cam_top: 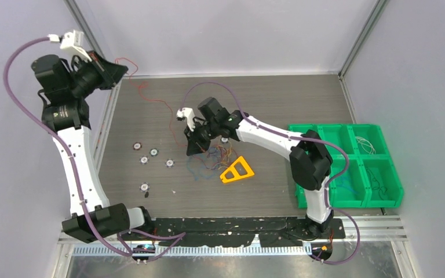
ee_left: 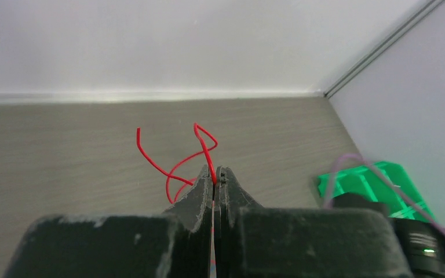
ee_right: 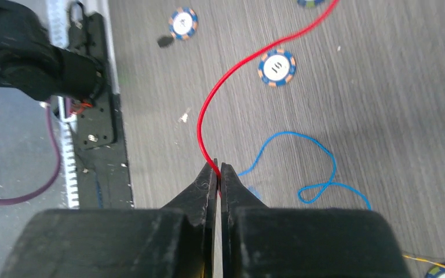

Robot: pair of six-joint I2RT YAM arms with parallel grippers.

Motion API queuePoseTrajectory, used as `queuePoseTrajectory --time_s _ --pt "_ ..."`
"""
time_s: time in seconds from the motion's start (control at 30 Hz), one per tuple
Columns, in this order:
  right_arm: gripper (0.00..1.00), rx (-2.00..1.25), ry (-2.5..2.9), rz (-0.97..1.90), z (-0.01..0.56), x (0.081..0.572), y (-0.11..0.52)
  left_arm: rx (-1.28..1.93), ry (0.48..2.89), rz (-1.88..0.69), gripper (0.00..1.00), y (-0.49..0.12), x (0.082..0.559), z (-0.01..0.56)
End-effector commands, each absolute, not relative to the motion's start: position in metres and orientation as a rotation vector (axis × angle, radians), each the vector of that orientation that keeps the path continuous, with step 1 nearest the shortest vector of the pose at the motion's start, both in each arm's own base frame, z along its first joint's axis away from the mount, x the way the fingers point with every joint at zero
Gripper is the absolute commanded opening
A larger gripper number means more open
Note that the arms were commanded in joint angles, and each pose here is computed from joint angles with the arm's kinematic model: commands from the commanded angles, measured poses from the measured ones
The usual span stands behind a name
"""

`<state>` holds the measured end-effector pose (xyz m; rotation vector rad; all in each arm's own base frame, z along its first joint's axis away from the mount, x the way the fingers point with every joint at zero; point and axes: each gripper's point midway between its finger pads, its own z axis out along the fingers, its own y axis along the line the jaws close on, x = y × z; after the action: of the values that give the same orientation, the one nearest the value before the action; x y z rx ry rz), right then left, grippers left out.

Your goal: Untangle the cables

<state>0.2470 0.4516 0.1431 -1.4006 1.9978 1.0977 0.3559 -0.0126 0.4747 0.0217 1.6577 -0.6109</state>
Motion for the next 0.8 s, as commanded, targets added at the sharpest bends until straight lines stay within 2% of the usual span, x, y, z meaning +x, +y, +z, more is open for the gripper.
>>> queuePoseTrajectory --time_s 0.0,0.03,0.07,0.1,0.17,0.23,0.33,0.4,0.5,0.67,0.77 --pt "0.05 -1.236 1.604 1.199 0.306 0.262 0.452 0.033 1.797 -0.533 0.00 0.004 0.370 0.402" --pt "0.05 -1.195 1.606 1.237 0.319 0.263 0.450 0.032 1.830 -0.530 0.00 0.006 0.372 0.386" --pt "0.05 -1.150 1.568 1.236 0.340 0.276 0.444 0.039 1.856 -0.529 0.04 0.007 0.372 0.373" --pt "0.05 -1.119 1.570 1.251 0.349 0.281 0.440 0.042 1.881 -0.527 0.15 0.008 0.371 0.362" --pt "0.05 -1.074 1.549 1.226 0.364 0.297 0.431 0.084 1.898 -0.582 0.45 -0.002 0.364 0.349" --pt "0.05 -1.043 1.550 1.213 0.370 0.307 0.424 0.175 1.847 -0.679 0.60 -0.022 0.348 0.348" --pt "0.06 -1.000 1.550 1.238 0.377 0.314 0.420 0.303 1.686 -0.715 0.75 -0.043 0.325 0.354" --pt "0.05 -0.976 1.541 1.256 0.385 0.315 0.420 0.371 1.609 -0.735 0.80 -0.057 0.307 0.355" --pt "0.06 -0.943 1.524 1.289 0.398 0.314 0.421 0.483 1.563 -0.770 0.80 -0.082 0.286 0.350" --pt "0.05 -0.901 1.483 1.346 0.422 0.309 0.422 0.677 1.490 -0.708 0.71 -0.125 0.273 0.338" --pt "0.05 -0.893 1.469 1.357 0.430 0.303 0.418 0.744 1.474 -0.633 0.70 -0.147 0.284 0.334"
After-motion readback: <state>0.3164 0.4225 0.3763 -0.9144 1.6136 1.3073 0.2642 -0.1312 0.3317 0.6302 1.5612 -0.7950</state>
